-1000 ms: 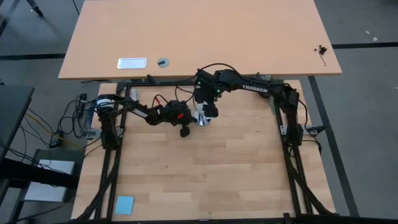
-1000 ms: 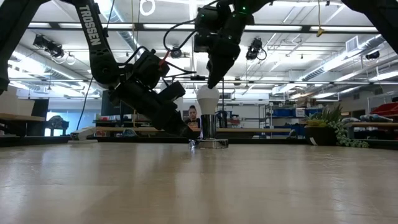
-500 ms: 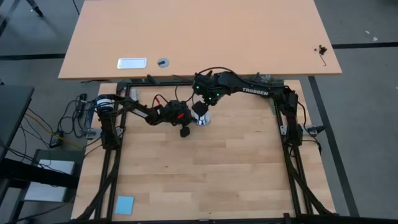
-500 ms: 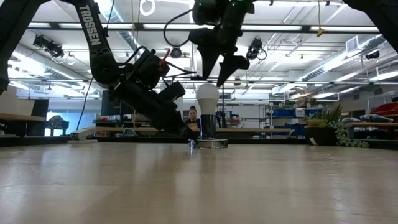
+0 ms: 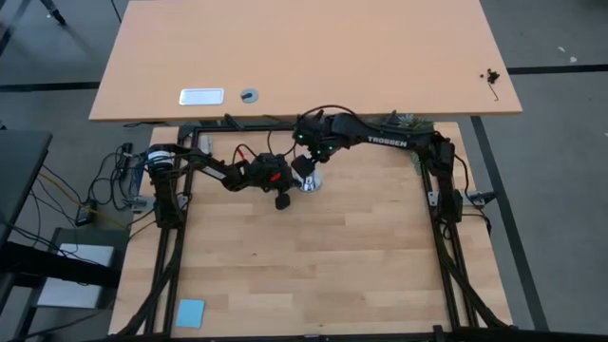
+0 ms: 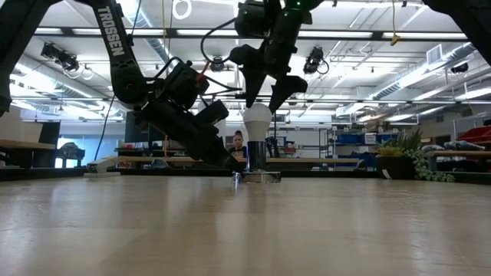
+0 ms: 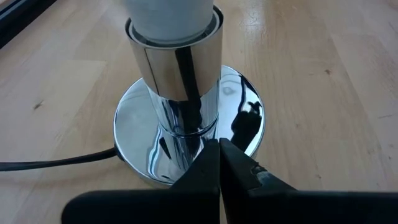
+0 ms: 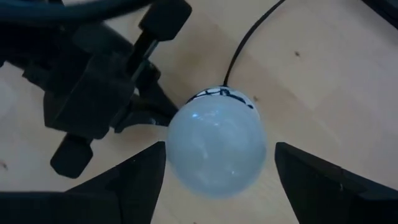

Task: Screw lightbulb
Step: Remove the lightbulb from the lamp

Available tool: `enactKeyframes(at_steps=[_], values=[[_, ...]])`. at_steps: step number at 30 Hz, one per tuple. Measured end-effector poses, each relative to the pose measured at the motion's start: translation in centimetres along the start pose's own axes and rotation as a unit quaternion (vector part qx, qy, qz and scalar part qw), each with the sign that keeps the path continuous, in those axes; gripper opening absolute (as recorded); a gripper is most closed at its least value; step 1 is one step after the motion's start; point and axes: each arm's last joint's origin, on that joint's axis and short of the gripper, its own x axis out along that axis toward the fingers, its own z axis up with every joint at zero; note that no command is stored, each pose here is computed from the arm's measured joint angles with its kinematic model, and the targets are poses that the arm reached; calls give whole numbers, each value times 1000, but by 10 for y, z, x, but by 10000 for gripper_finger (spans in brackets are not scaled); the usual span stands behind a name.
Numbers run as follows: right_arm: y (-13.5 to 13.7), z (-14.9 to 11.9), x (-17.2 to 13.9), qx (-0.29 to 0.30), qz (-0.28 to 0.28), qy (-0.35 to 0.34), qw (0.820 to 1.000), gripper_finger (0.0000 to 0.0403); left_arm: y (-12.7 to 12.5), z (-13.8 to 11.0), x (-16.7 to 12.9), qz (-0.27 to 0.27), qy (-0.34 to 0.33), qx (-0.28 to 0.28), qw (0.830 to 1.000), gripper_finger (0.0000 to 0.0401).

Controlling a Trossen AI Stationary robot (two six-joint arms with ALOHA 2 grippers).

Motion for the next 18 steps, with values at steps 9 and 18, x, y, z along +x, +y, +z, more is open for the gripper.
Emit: enactKeyframes(at_steps=[9, 18], values=[[2, 4, 19, -11, 4, 1, 1000, 310, 0, 0, 0, 0, 0, 0, 1000, 1], [-2, 8, 19, -118, 13, 13, 993, 292, 0, 0, 0, 0, 0, 0, 1000, 1]])
